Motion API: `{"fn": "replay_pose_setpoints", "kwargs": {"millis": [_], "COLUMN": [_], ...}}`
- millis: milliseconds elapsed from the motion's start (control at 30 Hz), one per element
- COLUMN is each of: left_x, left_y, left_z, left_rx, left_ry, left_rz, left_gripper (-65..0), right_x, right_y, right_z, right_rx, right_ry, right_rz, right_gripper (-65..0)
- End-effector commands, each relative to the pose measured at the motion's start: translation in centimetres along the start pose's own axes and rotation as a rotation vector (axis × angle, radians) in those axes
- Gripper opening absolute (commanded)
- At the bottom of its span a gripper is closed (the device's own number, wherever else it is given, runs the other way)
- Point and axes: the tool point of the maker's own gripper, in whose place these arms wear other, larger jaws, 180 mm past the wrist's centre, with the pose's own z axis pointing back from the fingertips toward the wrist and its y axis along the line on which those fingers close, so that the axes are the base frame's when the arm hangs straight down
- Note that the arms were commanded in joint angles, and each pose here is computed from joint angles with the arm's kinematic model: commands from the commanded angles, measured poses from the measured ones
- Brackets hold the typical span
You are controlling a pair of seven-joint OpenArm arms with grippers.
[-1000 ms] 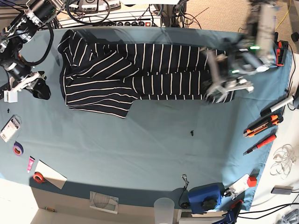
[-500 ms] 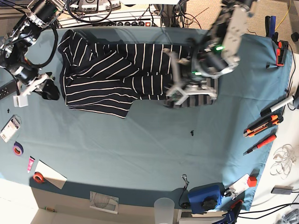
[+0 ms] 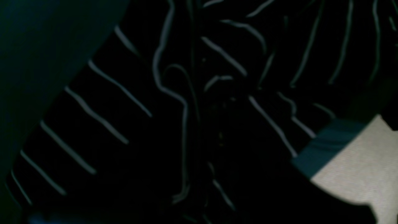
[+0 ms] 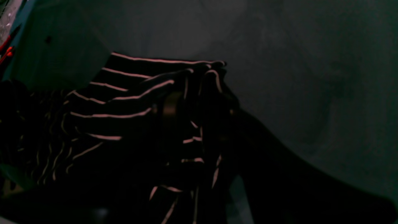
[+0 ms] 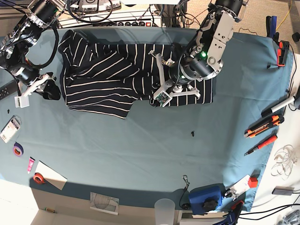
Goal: Layout the t-shirt on the table in an organized manner, then fold the t-shirt properly
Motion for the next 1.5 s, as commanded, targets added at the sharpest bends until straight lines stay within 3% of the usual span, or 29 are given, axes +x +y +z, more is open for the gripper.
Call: {"fn": "replay_pose_setpoints", "kwargs": {"millis": [0,67,100,367,500,600,700,800,1033,1200,1367,1467], "left_x": [1.4,1.8,1.9,3.1,3.8,4.3,5.0,5.3,2.3,1.7,-2.9,-5.0], "left_y": [-0.5,-1.3,-1.7,-3.1,-6.1,-8.2,-6.7,-2.9,4.4,5.6,6.1,6.3], "left_z": [0.3,0.3,0.4,0.8,1.9,3.5,4.1,4.5,5.6,5.3,2.7,1.7], "left_rx": [-0.027,-0.071,-0.093,-0.175,-0.351,-0.448,-0.34,-0.15,0.125,0.166,0.142,0.132], "left_ry": [-0.054,-0.072,-0.08,-0.14,-0.166,-0.195,-0.213,-0.206,-0.124,-0.123,0.018,0.085], "left_rz": [0.005,0.03,0.042,0.033,0.062,-0.052,-0.121,-0.104,-0.086,0.003,0.073,0.103], "left_gripper": [-54.6,-44.7,-43.3,-43.4,-43.4,-43.5,-43.5,-43.5,-43.4,-43.4,-43.4,-43.4], "right_x": [1.7,1.7,1.6,1.7,1.7,1.7,1.7,1.6,1.6,1.7,3.2,3.8], "right_y": [-0.1,-0.5,-0.6,-0.6,-0.6,-0.6,-0.6,-0.6,-0.7,-0.6,0.0,-0.7], "right_z": [0.5,0.5,0.5,0.5,0.5,0.5,0.5,0.5,0.5,0.5,1.7,2.9], "right_rx": [-0.008,-0.03,-0.035,-0.035,-0.035,-0.035,-0.035,-0.036,-0.043,-0.038,0.026,0.016], "right_ry": [-0.05,-0.045,-0.043,-0.044,-0.045,-0.044,-0.044,-0.043,-0.039,-0.046,-0.146,-0.198], "right_rz": [0.038,0.043,0.045,0.044,0.045,0.044,0.044,0.045,0.046,0.045,0.013,-0.015], "right_gripper": [-45.9,-45.9,-45.9,-45.9,-45.9,-45.9,-45.9,-45.9,-45.9,-45.9,-45.9,-45.9]}}
